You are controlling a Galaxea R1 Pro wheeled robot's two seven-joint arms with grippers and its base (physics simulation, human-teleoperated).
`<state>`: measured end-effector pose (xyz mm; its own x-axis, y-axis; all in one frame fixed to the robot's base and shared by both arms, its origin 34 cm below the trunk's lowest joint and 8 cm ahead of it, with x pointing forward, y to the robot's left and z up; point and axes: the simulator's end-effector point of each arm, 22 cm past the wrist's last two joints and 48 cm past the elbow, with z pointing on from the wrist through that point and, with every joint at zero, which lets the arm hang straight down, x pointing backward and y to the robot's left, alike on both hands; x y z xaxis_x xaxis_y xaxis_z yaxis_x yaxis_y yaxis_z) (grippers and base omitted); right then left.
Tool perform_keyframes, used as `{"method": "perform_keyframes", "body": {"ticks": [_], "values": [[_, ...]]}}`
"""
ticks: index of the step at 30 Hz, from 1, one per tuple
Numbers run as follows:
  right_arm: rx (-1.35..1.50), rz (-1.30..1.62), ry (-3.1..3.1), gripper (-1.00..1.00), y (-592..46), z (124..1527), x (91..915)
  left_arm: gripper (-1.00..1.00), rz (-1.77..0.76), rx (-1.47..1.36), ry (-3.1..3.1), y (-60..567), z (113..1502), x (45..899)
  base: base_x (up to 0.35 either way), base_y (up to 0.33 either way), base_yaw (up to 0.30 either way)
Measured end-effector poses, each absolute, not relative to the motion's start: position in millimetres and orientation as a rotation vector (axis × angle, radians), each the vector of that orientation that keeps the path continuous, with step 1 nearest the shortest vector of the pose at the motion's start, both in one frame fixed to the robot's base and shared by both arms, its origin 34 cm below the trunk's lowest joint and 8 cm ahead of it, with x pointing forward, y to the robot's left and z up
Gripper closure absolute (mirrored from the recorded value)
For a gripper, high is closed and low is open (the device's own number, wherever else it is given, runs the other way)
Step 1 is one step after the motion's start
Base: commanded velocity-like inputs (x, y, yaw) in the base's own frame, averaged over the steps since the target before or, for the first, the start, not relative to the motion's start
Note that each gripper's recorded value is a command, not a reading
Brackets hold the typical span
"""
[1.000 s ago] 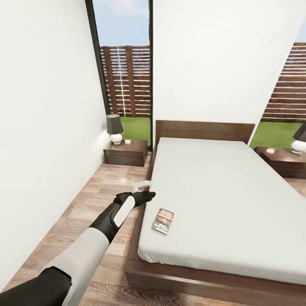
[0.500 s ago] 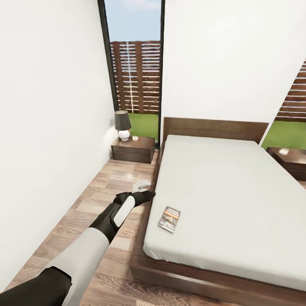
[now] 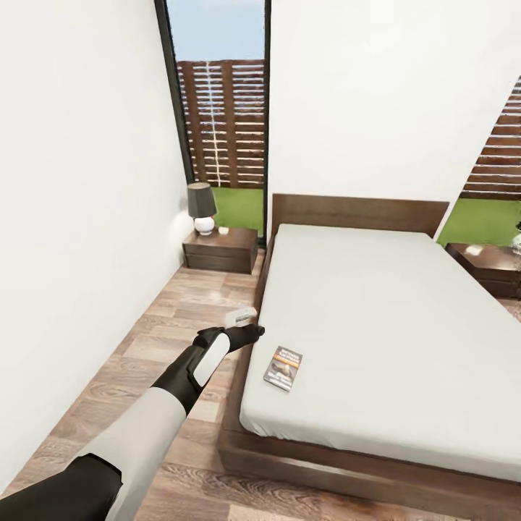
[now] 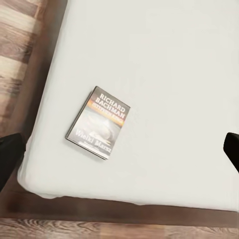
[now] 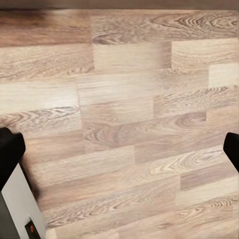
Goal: In the bedroom, move the book from the bed onto either nightstand, and place the two sandals side by side next to the bed.
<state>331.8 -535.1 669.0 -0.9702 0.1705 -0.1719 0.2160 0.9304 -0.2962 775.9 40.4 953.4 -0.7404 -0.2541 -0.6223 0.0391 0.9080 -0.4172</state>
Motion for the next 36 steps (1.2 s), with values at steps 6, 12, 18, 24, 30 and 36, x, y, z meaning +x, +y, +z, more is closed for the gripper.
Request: {"method": "perform_keyframes", "body": {"ticks": [6, 12, 18, 24, 30, 36], "values": [[0.295, -0.478, 2.954, -1.0, -535, 667, 329, -1.0, -0.533, -0.155, 2.36, 40, 947, 775, 0.0, 0.0, -0.14], [0.293, -0.48, 2.963, -1.0, -534, 665, 326, -1.0, -0.534, -0.158, 2.368, 40, 941, 775, 0.0, 0.0, -0.142], [0.29, -0.479, 2.971, -1.0, -532, 662, 323, -1.0, -0.533, -0.162, 2.376, 41, 935, 774, 0.0, 0.0, -0.129], [0.288, -0.48, 2.977, -1.0, -532, 660, 321, -1.0, -0.533, -0.164, 2.385, 41, 929, 774, 0.0, 0.0, -0.095], [0.288, -0.482, 2.987, -1.0, -532, 658, 318, -1.0, -0.532, -0.167, 2.393, 41, 923, 773, 0.0, 0.0, -0.074], [0.291, -0.485, 2.996, -1.0, -532, 656, 314, -1.0, -0.529, -0.169, 2.401, 41, 917, 773, 0.0, 0.0, -0.065]]}}
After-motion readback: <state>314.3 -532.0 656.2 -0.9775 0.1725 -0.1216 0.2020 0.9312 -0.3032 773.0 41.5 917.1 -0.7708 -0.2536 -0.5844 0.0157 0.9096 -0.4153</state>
